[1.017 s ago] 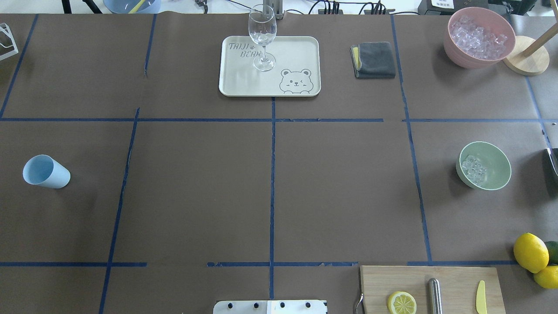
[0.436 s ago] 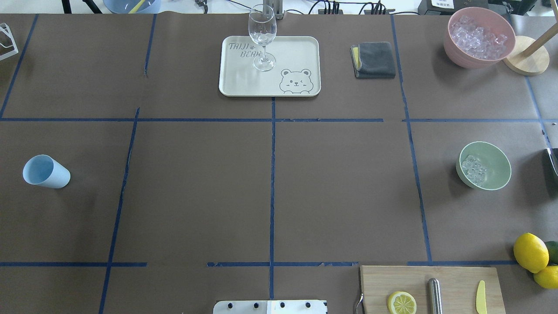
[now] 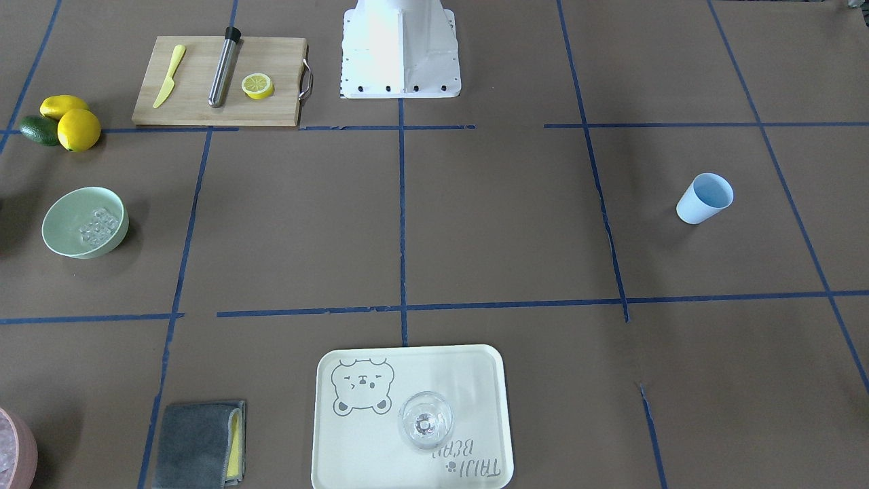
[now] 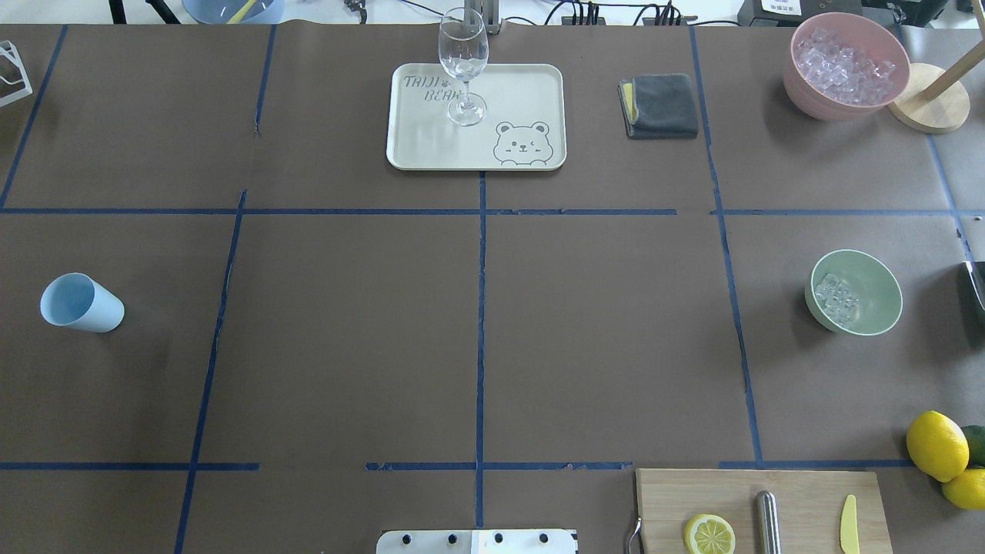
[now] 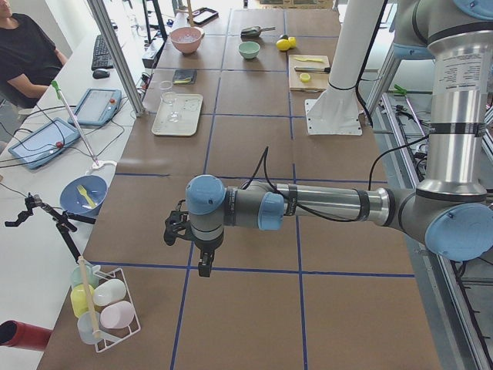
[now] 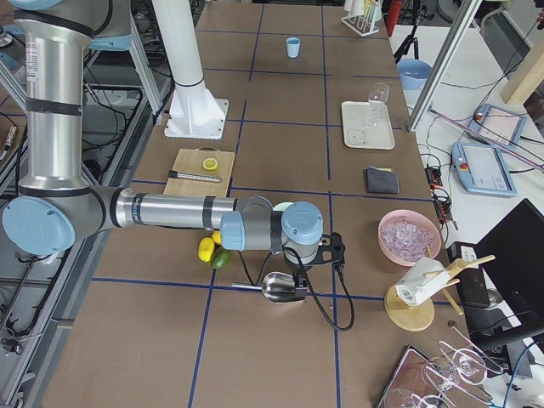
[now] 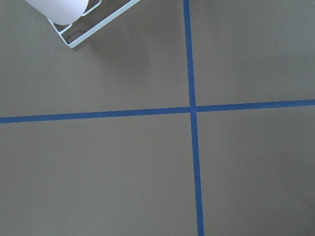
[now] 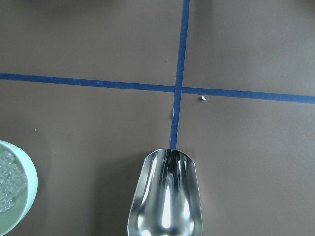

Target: Pour ice into bowl

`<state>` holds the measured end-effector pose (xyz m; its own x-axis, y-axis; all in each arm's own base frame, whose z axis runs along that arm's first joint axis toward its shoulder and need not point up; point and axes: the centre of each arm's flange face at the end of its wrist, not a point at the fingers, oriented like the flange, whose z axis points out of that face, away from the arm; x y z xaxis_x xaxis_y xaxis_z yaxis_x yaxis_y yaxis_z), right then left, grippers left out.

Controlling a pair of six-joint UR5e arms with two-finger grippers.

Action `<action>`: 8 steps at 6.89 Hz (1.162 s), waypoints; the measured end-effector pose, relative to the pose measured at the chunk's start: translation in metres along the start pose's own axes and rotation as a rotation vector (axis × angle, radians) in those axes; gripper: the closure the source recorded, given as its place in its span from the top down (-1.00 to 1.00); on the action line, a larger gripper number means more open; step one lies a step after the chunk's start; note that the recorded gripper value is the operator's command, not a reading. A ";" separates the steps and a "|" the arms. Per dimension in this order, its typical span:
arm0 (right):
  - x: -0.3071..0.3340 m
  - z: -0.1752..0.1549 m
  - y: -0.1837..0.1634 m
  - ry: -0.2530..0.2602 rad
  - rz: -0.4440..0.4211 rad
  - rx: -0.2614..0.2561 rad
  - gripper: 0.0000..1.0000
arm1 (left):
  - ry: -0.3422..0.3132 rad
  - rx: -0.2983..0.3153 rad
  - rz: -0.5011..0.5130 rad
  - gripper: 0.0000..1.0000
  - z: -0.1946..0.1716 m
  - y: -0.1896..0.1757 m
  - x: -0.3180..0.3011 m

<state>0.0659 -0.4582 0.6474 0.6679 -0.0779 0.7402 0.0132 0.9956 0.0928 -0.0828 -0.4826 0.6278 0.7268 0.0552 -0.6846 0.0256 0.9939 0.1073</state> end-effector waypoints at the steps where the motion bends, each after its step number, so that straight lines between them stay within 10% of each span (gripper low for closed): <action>1: 0.000 0.000 0.000 0.001 0.000 0.000 1.00 | 0.001 0.000 -0.023 1.00 0.000 0.000 0.000; 8: -0.001 -0.002 -0.003 0.005 0.028 0.004 1.00 | -0.001 0.022 -0.026 1.00 -0.001 -0.002 0.001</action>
<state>0.0663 -0.4610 0.6453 0.6717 -0.0495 0.7391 -0.0084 0.9972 0.0744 -0.0830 -0.4848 0.6261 0.7266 0.0291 -0.6865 0.0599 0.9926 0.1055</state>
